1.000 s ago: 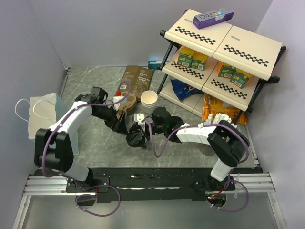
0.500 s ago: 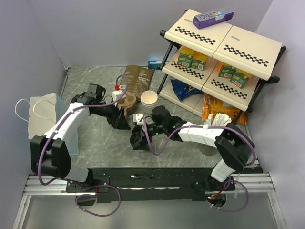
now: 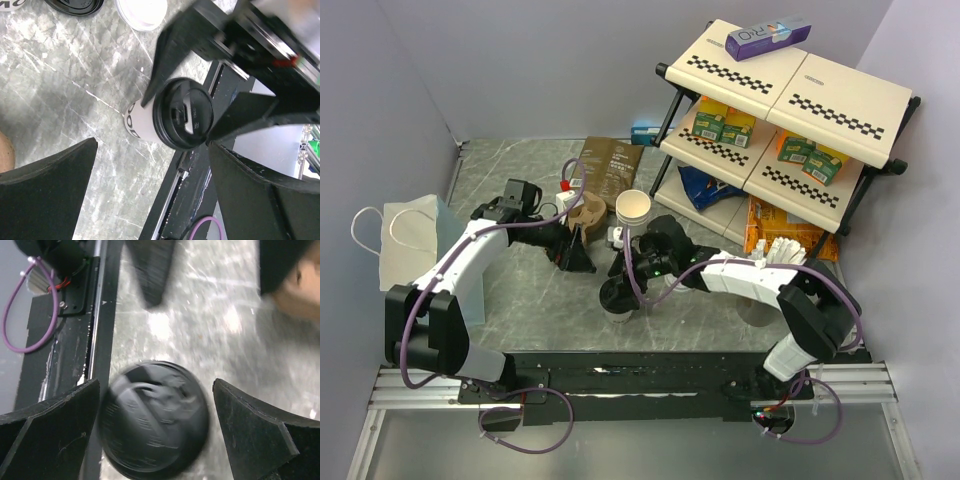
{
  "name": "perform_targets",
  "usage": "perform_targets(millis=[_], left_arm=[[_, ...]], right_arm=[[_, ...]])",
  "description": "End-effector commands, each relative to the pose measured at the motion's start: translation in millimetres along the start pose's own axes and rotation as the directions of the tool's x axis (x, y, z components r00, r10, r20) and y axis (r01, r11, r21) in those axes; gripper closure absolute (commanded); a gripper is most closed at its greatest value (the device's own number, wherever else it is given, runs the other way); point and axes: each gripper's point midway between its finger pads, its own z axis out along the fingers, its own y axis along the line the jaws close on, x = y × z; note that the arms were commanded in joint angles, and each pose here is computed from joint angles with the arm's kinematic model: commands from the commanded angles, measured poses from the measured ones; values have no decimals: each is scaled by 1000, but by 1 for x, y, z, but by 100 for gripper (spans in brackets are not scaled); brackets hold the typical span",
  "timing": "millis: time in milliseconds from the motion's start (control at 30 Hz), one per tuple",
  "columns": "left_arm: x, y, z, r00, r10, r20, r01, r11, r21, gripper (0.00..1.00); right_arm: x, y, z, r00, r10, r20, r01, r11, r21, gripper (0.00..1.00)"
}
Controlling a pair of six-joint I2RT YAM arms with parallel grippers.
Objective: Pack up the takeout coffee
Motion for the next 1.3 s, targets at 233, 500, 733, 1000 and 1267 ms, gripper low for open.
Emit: perform_targets(millis=[233,500,733,1000,1267], left_arm=[[-8,-15,-6,998,43,38,-44,998,45,1],[2,-20,-2,999,6,33,-9,997,74,1],[8,-29,13,999,-39,15,36,989,144,1],[23,-24,26,997,-79,-23,82,980,183,1],[28,-20,39,993,-103,-58,113,971,211,1]], right_arm=[[-38,-16,0,994,94,59,-96,995,23,0],[-60,-17,-45,980,186,74,-192,978,82,0],[-8,-7,-69,899,438,-25,-436,899,48,0],[18,7,-60,851,517,-90,-524,848,-78,0],[23,0,-51,819,562,-114,-572,813,-109,0]])
